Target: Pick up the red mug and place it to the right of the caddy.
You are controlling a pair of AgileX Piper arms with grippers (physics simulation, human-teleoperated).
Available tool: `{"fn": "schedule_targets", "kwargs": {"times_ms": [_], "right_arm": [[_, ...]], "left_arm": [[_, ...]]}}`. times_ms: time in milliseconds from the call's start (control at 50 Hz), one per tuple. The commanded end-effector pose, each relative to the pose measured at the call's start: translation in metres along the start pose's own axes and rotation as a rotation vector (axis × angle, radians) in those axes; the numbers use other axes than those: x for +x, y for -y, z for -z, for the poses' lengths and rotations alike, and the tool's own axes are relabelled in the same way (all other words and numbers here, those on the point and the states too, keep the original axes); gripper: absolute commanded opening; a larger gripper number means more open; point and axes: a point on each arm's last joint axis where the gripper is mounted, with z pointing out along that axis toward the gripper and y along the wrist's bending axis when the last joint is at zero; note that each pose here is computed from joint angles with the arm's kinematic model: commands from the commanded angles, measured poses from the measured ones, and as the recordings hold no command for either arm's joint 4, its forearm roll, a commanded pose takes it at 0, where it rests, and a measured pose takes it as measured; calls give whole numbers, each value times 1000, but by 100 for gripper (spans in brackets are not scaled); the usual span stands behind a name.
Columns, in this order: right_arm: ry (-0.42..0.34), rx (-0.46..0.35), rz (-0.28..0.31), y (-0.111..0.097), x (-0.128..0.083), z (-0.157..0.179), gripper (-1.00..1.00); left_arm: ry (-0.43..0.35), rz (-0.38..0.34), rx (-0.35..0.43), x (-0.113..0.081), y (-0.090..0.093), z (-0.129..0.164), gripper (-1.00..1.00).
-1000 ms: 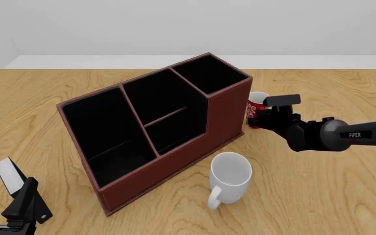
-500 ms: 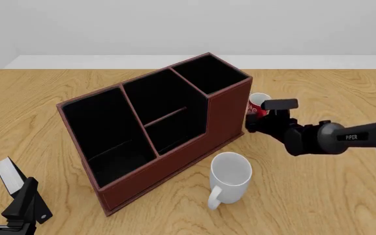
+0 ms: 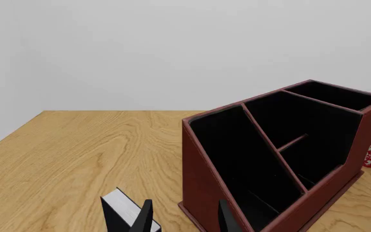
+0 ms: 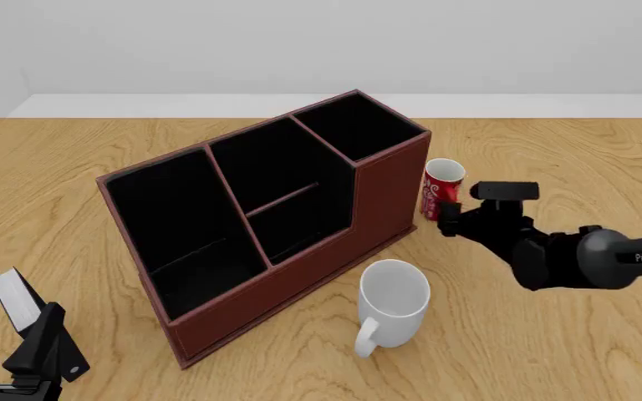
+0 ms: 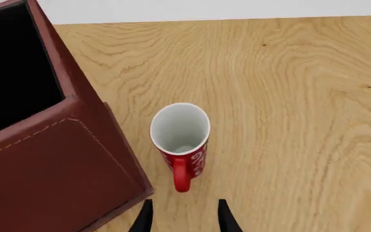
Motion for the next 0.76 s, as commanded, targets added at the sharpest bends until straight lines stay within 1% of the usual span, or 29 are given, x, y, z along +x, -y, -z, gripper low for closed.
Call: {"fn": "schedule_targets", "kwargs": {"times_ms": [20,180,200,220,380,400,420,480,500,540,580,640,660,720,740,760], "right_arm": [[31,20,-21,8,5,33,100],[34,19,-18,8,5,35,100],[98,13,-27,7,-3,89,100],[125,7,-26,5,-5,113,100],[125,7,-26,5,-6,113,100],[196,-4,-21,3,-2,188,100],[211,-5,-25,3,0,204,100],[232,-7,-22,3,5,233,100],[234,-7,-21,3,6,236,100],[257,3,-1,4,9,257,100],[269,-6,-13,3,12,275,100],[283,-10,-12,3,16,291,100],[297,-8,-8,3,18,304,100],[297,-8,-8,3,19,304,100],[332,-12,8,3,25,335,100],[342,-19,15,3,27,346,100]], "left_arm": [[0,0,0,0,0,0,100],[0,0,0,0,0,0,100],[0,0,0,0,0,0,100],[0,0,0,0,0,0,100],[0,0,0,0,0,0,100],[0,0,0,0,0,0,100],[0,0,0,0,0,0,100],[0,0,0,0,0,0,100],[0,0,0,0,0,0,100],[0,0,0,0,0,0,100],[0,0,0,0,0,0,100],[0,0,0,0,0,0,100],[0,0,0,0,0,0,100],[0,0,0,0,0,0,100],[0,0,0,0,0,0,100],[0,0,0,0,0,0,100]]}}
